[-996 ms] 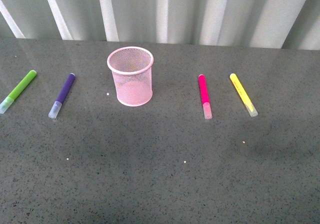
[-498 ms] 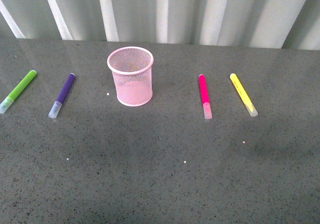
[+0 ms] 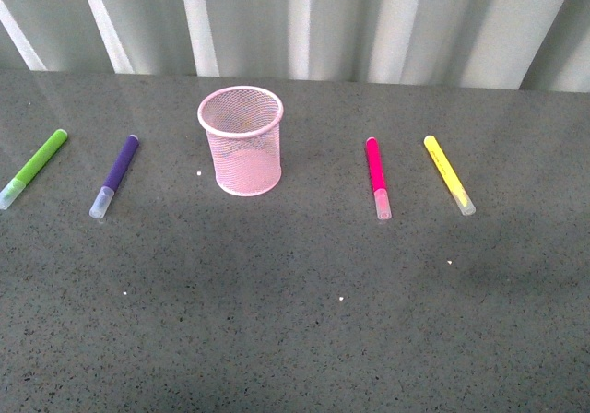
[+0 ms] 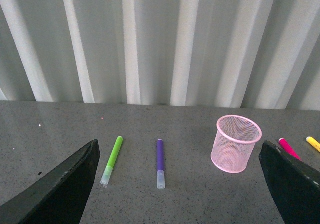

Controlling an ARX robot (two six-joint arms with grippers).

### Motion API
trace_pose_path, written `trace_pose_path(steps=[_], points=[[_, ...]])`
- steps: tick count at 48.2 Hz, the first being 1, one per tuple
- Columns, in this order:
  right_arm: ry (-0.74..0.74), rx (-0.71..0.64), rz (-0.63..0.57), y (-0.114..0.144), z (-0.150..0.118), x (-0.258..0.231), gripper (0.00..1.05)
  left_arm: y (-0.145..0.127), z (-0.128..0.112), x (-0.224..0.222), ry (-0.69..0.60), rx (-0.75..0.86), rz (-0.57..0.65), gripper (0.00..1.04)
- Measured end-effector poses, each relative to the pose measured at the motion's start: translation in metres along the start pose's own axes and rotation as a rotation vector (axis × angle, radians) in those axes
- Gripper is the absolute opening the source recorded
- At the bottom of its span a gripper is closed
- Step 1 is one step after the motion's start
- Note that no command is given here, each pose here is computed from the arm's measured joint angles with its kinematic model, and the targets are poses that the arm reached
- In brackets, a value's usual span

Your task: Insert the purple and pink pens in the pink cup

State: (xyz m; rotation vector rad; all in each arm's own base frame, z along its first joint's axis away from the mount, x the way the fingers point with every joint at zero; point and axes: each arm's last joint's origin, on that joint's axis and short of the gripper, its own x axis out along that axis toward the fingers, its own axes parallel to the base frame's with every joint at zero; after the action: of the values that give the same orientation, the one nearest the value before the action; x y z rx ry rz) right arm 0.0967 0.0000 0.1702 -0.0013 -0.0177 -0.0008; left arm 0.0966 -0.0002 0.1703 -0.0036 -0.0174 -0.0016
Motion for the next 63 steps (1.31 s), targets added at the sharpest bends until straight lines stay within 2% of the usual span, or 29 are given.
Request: trace_pose_path(steps=[15, 19, 23, 25, 35, 39, 48, 55, 63], points=[[0.000, 0.000, 0.000, 0.000, 0.000, 0.000, 0.98, 0.000, 0.000, 0.000, 0.007, -0.002, 0.007, 0.98], [0.000, 0.000, 0.000, 0.000, 0.000, 0.000, 0.98, -0.002, -0.002, 0.003, 0.200, 0.002, 0.087, 0.98], [0.000, 0.000, 0.000, 0.000, 0.000, 0.000, 0.98, -0.006, 0.003, 0.014, 0.294, 0.003, 0.085, 0.98], [0.000, 0.000, 0.001, 0.000, 0.000, 0.000, 0.98, -0.010, 0.010, 0.028, 0.307, -0.013, 0.059, 0.98], [0.000, 0.000, 0.000, 0.000, 0.000, 0.000, 0.98, -0.029, 0.056, 0.109, 0.197, -0.018, -0.016, 0.98], [0.000, 0.000, 0.000, 0.000, 0.000, 0.000, 0.98, -0.038, 0.063, 0.152, 0.245, -0.013, -0.047, 0.98], [0.000, 0.000, 0.000, 0.000, 0.000, 0.000, 0.98, -0.053, 0.044, 0.276, 0.521, 0.102, -0.028, 0.98], [0.000, 0.000, 0.000, 0.000, 0.000, 0.000, 0.98, -0.052, 0.033, 0.337, 0.664, 0.173, 0.031, 0.98], [0.000, 0.000, 0.000, 0.000, 0.000, 0.000, 0.98, -0.045, 0.027, 0.375, 0.741, 0.201, 0.085, 0.98]])
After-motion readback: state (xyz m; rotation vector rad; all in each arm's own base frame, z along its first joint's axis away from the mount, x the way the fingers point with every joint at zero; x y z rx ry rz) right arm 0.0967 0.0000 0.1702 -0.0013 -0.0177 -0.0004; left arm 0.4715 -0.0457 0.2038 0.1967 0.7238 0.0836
